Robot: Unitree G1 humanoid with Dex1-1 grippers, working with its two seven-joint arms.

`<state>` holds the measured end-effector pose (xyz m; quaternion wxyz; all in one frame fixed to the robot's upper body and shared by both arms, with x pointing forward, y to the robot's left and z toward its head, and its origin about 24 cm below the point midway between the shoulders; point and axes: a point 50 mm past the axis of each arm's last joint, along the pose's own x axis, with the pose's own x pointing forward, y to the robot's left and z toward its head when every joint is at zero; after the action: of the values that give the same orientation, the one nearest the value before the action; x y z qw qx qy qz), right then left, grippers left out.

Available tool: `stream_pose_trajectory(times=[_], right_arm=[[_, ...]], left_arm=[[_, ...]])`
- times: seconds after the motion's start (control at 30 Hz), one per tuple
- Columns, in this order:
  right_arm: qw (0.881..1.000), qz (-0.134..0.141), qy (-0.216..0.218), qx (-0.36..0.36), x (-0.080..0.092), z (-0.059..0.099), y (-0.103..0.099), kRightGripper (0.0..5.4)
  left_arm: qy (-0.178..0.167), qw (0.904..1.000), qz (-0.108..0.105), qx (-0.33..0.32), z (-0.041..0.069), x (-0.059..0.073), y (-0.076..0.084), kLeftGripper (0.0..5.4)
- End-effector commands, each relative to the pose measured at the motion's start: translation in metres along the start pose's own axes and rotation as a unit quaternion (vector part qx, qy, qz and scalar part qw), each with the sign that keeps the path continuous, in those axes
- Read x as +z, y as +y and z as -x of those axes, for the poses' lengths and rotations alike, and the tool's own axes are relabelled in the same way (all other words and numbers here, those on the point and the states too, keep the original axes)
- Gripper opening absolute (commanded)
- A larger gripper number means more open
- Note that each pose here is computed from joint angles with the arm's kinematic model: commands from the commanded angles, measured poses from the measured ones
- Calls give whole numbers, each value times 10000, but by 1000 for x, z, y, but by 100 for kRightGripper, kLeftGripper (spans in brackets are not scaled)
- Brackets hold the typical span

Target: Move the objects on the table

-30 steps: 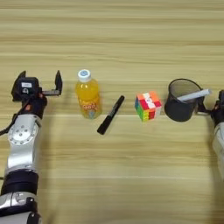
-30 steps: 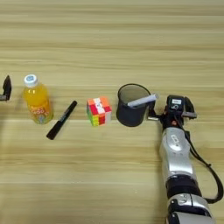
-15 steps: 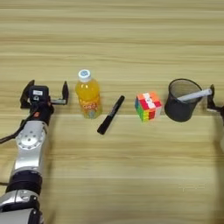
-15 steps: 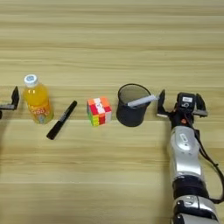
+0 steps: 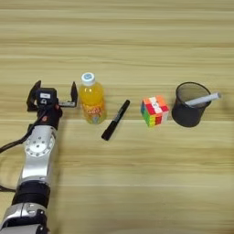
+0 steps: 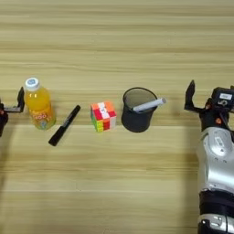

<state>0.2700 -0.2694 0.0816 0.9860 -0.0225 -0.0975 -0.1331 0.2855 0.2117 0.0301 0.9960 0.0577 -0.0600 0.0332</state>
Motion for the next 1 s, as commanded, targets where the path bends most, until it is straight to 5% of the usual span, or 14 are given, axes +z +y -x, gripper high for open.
stream_pose_trajectory(times=[0.03,0.3,0.53,1.0], right_arm=[[9965,-709,19,446,7,13,18,540],[9878,-1254,-255,887,31,28,37,540],[9839,-1327,-471,1101,50,37,47,540],[9775,-1311,245,1636,14,46,74,540]], left_arm=[[36,10000,-87,-9,0,1,-1,538],[40,9999,-118,9,-1,1,0,538],[49,9999,-128,10,-2,0,2,538],[47,9999,-136,8,-2,0,2,538]])
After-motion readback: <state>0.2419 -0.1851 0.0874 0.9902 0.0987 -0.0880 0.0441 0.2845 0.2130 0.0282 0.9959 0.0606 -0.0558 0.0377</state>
